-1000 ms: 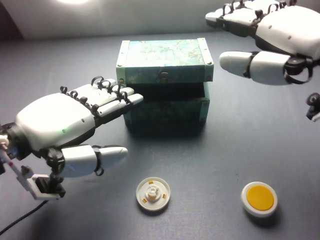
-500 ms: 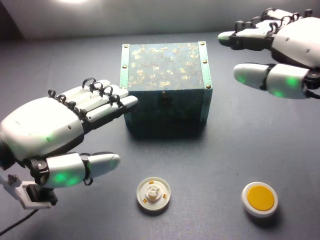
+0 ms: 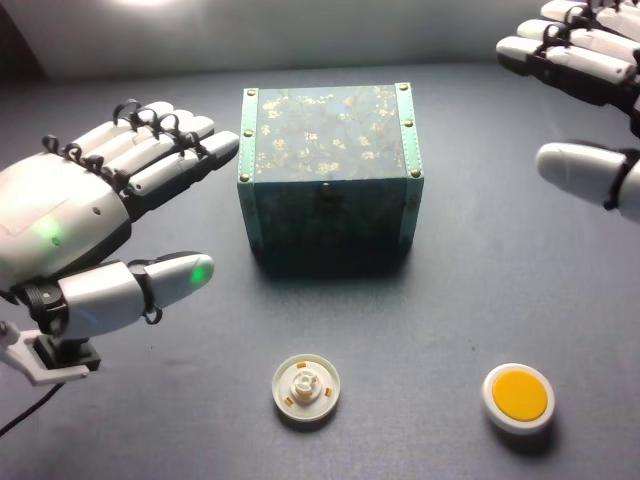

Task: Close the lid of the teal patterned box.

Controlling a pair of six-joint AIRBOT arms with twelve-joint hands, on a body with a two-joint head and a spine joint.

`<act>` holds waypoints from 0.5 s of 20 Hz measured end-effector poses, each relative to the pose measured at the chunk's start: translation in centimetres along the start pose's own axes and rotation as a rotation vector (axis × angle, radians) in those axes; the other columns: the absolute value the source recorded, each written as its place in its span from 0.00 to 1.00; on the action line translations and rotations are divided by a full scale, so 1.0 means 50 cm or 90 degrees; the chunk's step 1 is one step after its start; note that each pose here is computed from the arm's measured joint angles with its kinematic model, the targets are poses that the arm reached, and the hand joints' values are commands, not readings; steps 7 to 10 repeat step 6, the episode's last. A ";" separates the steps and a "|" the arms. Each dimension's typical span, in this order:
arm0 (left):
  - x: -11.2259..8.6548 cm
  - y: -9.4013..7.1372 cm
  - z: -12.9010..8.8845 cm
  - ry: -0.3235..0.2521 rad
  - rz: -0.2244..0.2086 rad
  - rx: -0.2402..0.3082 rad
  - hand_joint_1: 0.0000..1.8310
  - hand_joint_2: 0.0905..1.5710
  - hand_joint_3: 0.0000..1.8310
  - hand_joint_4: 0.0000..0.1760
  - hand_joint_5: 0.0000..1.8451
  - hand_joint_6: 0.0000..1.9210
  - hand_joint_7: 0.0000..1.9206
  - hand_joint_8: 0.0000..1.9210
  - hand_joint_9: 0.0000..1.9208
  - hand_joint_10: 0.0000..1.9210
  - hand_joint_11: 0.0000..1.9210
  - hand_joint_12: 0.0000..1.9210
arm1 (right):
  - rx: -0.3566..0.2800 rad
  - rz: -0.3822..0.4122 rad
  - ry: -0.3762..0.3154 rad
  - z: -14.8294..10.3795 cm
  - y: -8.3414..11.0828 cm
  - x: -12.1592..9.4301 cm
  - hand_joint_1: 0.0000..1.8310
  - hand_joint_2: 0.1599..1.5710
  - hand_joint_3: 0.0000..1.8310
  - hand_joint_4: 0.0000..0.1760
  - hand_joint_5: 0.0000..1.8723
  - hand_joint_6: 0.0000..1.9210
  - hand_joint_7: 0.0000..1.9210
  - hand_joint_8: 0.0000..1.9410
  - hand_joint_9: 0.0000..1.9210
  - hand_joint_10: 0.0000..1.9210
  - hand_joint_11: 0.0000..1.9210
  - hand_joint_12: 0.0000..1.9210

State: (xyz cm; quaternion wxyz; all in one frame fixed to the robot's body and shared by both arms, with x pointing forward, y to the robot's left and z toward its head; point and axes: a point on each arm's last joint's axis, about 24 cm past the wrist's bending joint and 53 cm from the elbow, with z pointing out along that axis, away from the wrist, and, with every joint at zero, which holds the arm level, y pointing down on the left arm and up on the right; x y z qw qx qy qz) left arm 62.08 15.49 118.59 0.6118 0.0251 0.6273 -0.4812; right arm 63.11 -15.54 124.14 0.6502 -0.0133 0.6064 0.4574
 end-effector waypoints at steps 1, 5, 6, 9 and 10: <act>-0.002 -0.001 -0.004 -0.003 0.003 -0.001 0.04 0.87 0.00 0.00 0.00 0.00 0.00 0.00 0.00 0.00 0.00 0.00 | 0.002 -0.006 -0.003 -0.011 0.002 -0.002 0.00 0.87 0.00 0.00 0.02 0.00 0.00 0.00 0.00 0.01 0.00 0.40; -0.036 -0.002 -0.020 -0.037 0.022 -0.007 0.01 0.87 0.00 0.00 0.00 0.00 0.00 0.00 0.00 0.00 0.00 0.00 | 0.011 -0.022 -0.035 -0.062 0.006 -0.031 0.01 0.92 0.00 0.00 0.00 0.00 0.00 0.00 0.00 0.00 0.00 0.06; -0.051 -0.004 -0.025 -0.053 0.025 -0.006 0.02 0.88 0.00 0.00 0.00 0.00 0.00 0.00 0.00 0.00 0.00 0.00 | 0.012 -0.022 -0.051 -0.075 0.009 -0.043 0.03 0.97 0.01 0.00 0.00 0.00 0.00 0.00 0.00 0.00 0.00 0.00; -0.051 -0.004 -0.025 -0.053 0.025 -0.006 0.02 0.88 0.00 0.00 0.00 0.00 0.00 0.00 0.00 0.00 0.00 0.00 | 0.012 -0.022 -0.051 -0.075 0.009 -0.043 0.03 0.97 0.01 0.00 0.00 0.00 0.00 0.00 0.00 0.00 0.00 0.00; -0.051 -0.004 -0.025 -0.053 0.025 -0.006 0.02 0.88 0.00 0.00 0.00 0.00 0.00 0.00 0.00 0.00 0.00 0.00 | 0.012 -0.022 -0.051 -0.075 0.009 -0.043 0.03 0.97 0.01 0.00 0.00 0.00 0.00 0.00 0.00 0.00 0.00 0.00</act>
